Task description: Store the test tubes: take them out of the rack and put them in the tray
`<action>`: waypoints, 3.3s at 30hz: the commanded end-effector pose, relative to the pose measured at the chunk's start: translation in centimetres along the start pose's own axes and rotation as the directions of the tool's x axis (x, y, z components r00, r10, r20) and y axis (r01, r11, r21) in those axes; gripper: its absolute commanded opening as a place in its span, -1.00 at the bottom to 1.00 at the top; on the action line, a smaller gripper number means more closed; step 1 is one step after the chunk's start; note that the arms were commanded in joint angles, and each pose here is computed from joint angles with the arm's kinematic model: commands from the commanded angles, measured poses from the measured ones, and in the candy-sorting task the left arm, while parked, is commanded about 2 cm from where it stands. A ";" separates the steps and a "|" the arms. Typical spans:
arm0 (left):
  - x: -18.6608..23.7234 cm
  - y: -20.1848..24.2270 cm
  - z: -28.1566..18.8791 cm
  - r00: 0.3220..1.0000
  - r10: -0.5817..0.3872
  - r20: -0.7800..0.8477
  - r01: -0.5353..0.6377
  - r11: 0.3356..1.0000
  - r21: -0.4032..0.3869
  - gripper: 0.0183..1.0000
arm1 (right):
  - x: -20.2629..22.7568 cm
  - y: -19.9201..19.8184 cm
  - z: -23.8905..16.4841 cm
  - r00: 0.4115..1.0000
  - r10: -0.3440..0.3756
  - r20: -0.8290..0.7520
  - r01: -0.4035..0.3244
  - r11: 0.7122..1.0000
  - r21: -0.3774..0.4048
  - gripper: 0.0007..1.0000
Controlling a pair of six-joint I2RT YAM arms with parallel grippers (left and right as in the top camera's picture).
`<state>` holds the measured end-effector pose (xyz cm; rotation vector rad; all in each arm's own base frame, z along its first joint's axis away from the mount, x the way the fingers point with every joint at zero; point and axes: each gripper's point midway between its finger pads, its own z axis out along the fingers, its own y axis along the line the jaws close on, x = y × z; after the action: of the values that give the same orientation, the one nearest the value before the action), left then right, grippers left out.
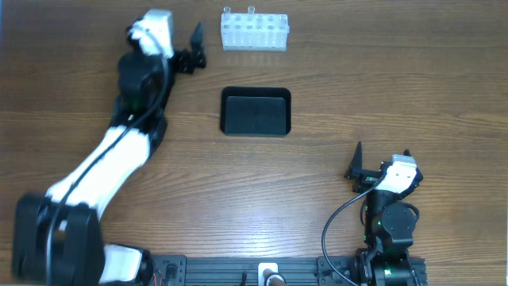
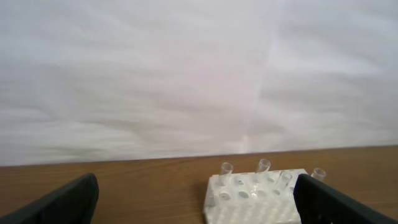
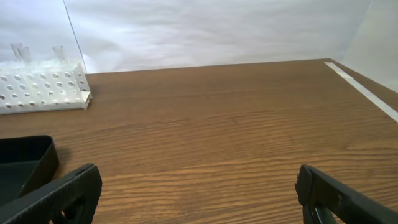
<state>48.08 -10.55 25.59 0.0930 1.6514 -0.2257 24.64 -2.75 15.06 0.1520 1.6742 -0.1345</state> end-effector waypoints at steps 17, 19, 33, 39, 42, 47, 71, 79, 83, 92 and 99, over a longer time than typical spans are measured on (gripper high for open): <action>6.2 -4.9 14.5 0.984 0.030 -0.176 -0.020 0.998 0.059 1.00 | 0.2 0.1 0.0 1.000 -0.001 -0.003 0.001 1.000 -0.008 0.98; 6.9 -4.8 15.0 0.982 0.030 -0.184 -0.020 0.998 0.057 1.00 | 0.2 0.1 0.0 1.000 -0.001 -0.003 0.001 1.000 -0.008 0.98; 10.0 -3.1 16.0 0.975 0.025 -0.223 -0.036 0.998 -0.045 1.00 | 0.2 0.1 0.0 1.000 -0.001 -0.003 0.001 1.000 -0.008 0.98; 11.5 -2.6 16.5 0.974 0.024 -0.224 -0.040 0.997 -0.067 0.96 | 0.2 0.1 0.0 1.000 -0.001 -0.002 0.001 1.000 -0.008 0.99; 12.2 -2.6 16.7 0.974 0.006 -0.225 -0.022 0.997 -0.072 0.94 | 0.2 0.1 0.0 1.000 -0.001 -0.002 0.001 1.000 -0.008 0.99; 12.5 -2.6 17.1 0.974 0.003 -0.224 -0.020 0.997 -0.073 0.92 | 0.2 0.1 0.0 1.000 -0.001 -0.003 0.001 1.000 -0.008 0.99; 13.1 -3.2 17.9 0.974 0.005 -0.225 -0.020 0.998 -0.064 0.45 | 0.2 0.1 0.0 1.000 -0.001 -0.002 0.001 1.000 -0.008 0.98; 13.3 -3.4 17.8 0.973 0.007 -0.229 -0.021 0.998 -0.060 0.35 | 0.2 0.1 0.0 1.000 -0.001 -0.002 0.001 1.000 -0.008 0.98; 13.4 -3.4 17.8 0.972 0.007 -0.234 -0.022 0.998 -0.061 0.23 | 0.2 0.1 0.0 1.000 -0.001 -0.002 0.001 1.000 -0.008 0.99; 13.7 -3.6 17.7 0.969 0.009 -0.248 -0.025 0.998 -0.058 0.22 | 0.2 0.1 0.0 1.000 -0.001 -0.002 0.001 1.000 -0.008 0.98; 13.8 -3.8 17.7 0.969 0.011 -0.248 -0.025 0.998 -0.054 0.11 | 0.2 0.1 0.0 1.000 -0.001 -0.002 0.001 1.000 -0.008 0.99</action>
<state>62.93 -18.59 11.15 0.0988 1.9077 -0.1596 24.64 -2.74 15.05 0.1517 1.6746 -0.1342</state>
